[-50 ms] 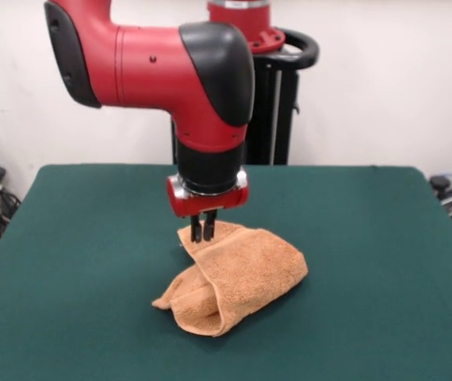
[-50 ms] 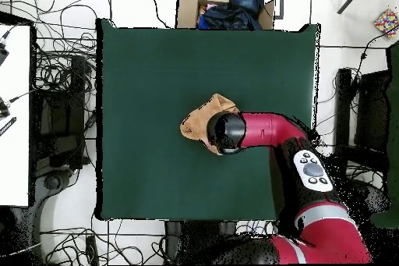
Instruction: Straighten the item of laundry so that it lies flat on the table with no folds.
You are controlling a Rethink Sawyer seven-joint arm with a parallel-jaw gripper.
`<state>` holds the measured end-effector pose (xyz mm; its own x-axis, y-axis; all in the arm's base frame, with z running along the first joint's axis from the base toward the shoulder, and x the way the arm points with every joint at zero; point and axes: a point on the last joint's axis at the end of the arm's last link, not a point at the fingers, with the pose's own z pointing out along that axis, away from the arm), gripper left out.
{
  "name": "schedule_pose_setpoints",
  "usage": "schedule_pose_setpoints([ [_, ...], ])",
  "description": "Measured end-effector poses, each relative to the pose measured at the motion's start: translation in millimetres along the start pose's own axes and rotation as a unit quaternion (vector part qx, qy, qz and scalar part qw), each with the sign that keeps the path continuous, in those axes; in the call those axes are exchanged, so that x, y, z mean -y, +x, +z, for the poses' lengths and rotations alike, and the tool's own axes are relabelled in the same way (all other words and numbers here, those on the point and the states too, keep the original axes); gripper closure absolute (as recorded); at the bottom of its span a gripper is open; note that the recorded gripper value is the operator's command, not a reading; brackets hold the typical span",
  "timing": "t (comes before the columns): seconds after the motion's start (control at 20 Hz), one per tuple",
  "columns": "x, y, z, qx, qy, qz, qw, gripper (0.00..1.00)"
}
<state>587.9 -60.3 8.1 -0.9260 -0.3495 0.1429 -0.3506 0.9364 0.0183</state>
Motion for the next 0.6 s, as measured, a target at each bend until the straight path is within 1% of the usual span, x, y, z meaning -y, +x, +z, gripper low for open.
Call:
schedule_pose_setpoints([
  [0.25, 6.8, -2.0, -11.3, 0.008, 0.008, 0.003, 0.9999, 1.00],
  [0.3, 9.0, -2.5, -14.8, 0.010, 0.011, 0.004, 0.9999, 0.00],
  [0.6, 11.6, -1.9, -17.0, 0.011, 0.012, 0.005, 0.9998, 0.00],
])
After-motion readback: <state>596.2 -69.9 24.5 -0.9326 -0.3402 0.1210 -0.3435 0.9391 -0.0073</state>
